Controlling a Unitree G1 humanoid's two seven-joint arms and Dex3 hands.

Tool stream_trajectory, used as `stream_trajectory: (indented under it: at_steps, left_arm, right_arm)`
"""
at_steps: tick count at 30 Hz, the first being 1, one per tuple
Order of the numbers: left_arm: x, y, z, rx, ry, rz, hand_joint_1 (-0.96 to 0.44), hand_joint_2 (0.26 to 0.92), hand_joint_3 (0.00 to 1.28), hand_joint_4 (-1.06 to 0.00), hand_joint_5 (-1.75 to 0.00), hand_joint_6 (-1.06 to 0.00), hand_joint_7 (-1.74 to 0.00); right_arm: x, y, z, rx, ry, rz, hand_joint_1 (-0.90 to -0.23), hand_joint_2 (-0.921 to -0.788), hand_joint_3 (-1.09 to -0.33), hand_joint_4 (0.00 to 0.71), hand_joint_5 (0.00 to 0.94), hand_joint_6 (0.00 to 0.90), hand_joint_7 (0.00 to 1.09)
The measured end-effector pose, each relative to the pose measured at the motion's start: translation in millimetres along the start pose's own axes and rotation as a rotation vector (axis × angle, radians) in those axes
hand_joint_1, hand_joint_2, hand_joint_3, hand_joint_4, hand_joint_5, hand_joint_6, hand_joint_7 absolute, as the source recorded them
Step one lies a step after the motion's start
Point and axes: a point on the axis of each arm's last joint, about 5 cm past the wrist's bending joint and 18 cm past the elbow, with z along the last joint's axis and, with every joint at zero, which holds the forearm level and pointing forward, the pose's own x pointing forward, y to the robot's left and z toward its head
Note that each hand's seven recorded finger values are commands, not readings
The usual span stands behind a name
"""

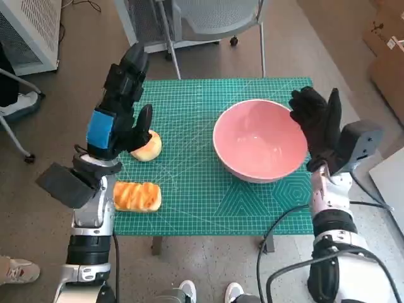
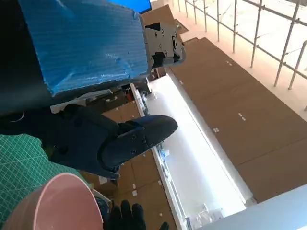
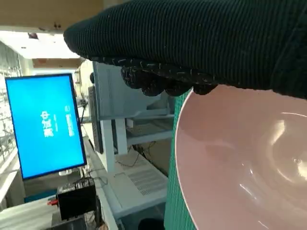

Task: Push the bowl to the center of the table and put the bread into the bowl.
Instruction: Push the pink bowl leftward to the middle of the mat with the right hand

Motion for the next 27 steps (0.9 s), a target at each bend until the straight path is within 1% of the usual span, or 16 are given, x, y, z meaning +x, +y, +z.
stream_trajectory:
  at_steps: [8, 19, 24, 27]
  left_arm:
    - [0, 0.7, 0.2, 0.004, -0.001, 0.007, -0.57, 0.897, 0.67, 0.0, -0.1, 0.0, -0.37]
    - [0, 0.4, 0.2, 0.004, -0.001, 0.006, -0.56, 0.905, 0.65, 0.0, -0.11, 0.0, -0.36]
    - [0, 0.3, 0.2, 0.003, -0.001, 0.006, -0.56, 0.908, 0.65, 0.0, -0.11, 0.0, -0.35]
    - [0, 0.3, 0.2, 0.002, -0.001, 0.006, -0.57, 0.908, 0.65, 0.0, -0.11, 0.0, -0.35]
  right_arm:
    - [1.4, 2.6, 0.9, 0.004, -0.004, 0.007, -0.626, -0.921, -0.659, 0.279, 0.001, 0.389, 0.01]
    - [3.7, 20.3, -3.6, 0.038, 0.0, 0.053, -0.596, -0.921, -0.687, 0.248, 0.0, 0.378, 0.0]
    - [5.1, 26.8, -3.7, 0.05, -0.001, 0.068, -0.604, -0.921, -0.699, 0.246, 0.001, 0.378, 0.0]
    - [5.8, 30.2, -3.8, 0.058, -0.003, 0.074, -0.595, -0.921, -0.704, 0.256, 0.006, 0.384, 0.01]
